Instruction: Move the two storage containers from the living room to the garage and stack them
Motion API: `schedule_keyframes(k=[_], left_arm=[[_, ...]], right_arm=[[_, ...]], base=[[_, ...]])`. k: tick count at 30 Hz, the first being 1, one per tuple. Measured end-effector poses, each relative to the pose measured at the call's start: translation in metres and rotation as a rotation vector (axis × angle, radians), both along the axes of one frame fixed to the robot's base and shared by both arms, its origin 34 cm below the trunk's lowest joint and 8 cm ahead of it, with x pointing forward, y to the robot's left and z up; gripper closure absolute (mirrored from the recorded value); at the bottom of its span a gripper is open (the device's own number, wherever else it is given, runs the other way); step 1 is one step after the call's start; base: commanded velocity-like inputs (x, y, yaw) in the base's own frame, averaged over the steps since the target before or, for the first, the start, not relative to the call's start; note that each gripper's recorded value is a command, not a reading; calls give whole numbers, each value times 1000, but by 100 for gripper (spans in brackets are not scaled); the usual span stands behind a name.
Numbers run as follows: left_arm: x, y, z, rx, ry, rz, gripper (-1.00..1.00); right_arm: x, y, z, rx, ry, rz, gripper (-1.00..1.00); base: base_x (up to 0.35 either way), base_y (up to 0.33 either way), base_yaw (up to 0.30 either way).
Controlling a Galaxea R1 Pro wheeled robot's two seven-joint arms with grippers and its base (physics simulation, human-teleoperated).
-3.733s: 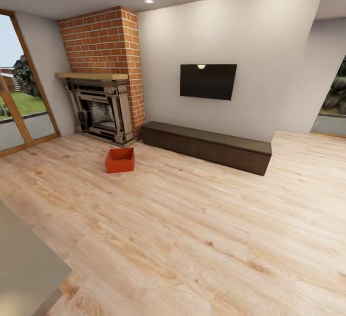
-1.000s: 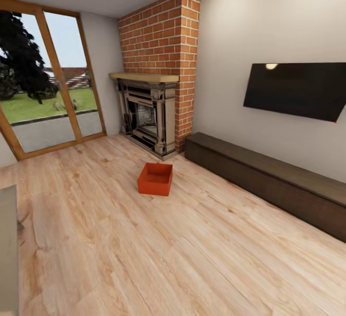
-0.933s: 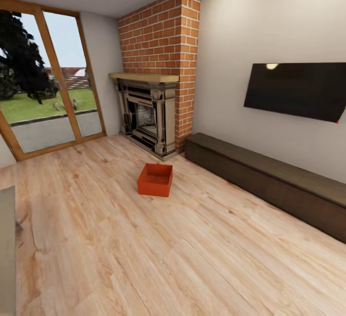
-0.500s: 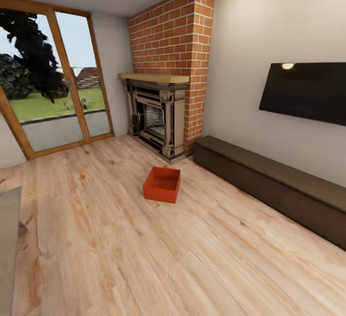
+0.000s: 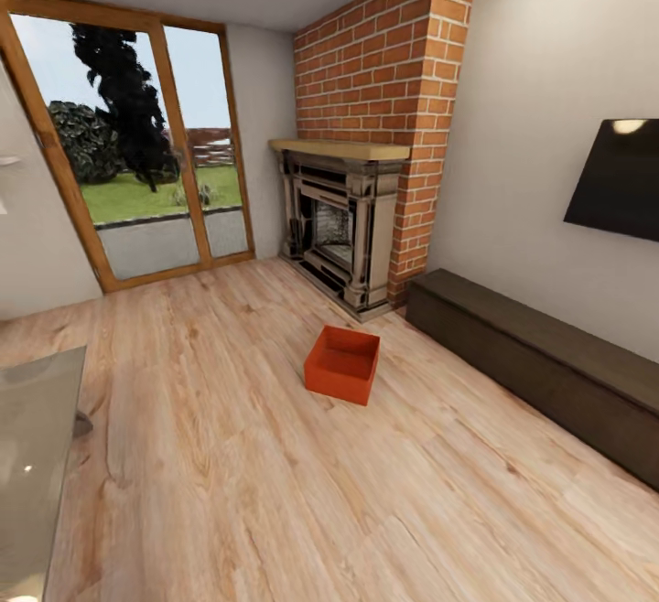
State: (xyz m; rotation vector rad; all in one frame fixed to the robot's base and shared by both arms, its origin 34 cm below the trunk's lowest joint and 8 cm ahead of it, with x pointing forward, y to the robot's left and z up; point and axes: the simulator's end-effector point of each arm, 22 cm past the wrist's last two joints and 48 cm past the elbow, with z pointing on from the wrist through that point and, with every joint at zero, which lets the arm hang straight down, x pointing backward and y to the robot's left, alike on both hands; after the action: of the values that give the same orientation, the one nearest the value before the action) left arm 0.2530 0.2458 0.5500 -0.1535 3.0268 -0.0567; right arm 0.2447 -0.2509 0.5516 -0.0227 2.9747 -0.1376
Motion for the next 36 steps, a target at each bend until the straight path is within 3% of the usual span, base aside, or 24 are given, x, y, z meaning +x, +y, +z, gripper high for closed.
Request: schedule_keyframes(k=[27, 36], left_arm=[[0, 0, 0, 0, 0, 0, -100], [0, 0, 0, 0, -1, 0, -100]], right_arm=[[0, -1, 0, -1, 0, -2, -100], [0, -2, 0, -2, 0, -6, -100]], base=[[322, 0, 267], [322, 0, 43]])
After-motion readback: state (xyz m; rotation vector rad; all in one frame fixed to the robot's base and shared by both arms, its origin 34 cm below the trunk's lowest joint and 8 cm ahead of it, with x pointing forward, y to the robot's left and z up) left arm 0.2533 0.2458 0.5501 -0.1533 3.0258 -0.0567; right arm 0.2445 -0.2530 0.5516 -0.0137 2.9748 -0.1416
